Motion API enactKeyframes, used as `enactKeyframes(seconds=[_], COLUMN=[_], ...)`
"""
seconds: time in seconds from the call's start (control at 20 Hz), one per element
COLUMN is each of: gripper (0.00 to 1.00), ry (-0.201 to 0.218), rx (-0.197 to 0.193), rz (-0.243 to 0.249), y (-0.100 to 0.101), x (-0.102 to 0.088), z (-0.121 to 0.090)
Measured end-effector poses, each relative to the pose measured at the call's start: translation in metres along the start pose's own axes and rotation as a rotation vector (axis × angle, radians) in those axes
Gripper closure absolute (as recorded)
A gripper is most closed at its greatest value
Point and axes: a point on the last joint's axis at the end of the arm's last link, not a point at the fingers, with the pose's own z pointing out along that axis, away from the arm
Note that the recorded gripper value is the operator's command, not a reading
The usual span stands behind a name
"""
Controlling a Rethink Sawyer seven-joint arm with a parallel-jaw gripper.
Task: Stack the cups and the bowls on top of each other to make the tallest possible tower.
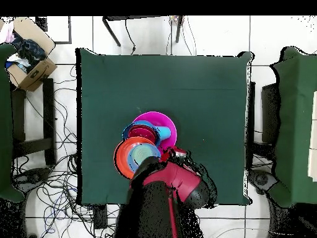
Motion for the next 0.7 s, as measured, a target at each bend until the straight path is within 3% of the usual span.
enactKeyframes(seconds=[0.15,0.3,0.35,0.55,0.7], gripper=[1.0,1.0,1.0,1.0,1.0], ry=[-0.03,-0.042,-0.05,-0.06,-0.058], rx=[-0.051,-0.069,-0.074,-0.06,-0.019], rz=[-0.028,-0.024,-0.014,0.001,0.023], y=[-0.019,-0.032,-0.047,-0.067,-0.09], x=[-0.014,-0.017,-0.015,-0.007,0.008], z=[-0.018,-0.03,-0.042,-0.054,-0.064])
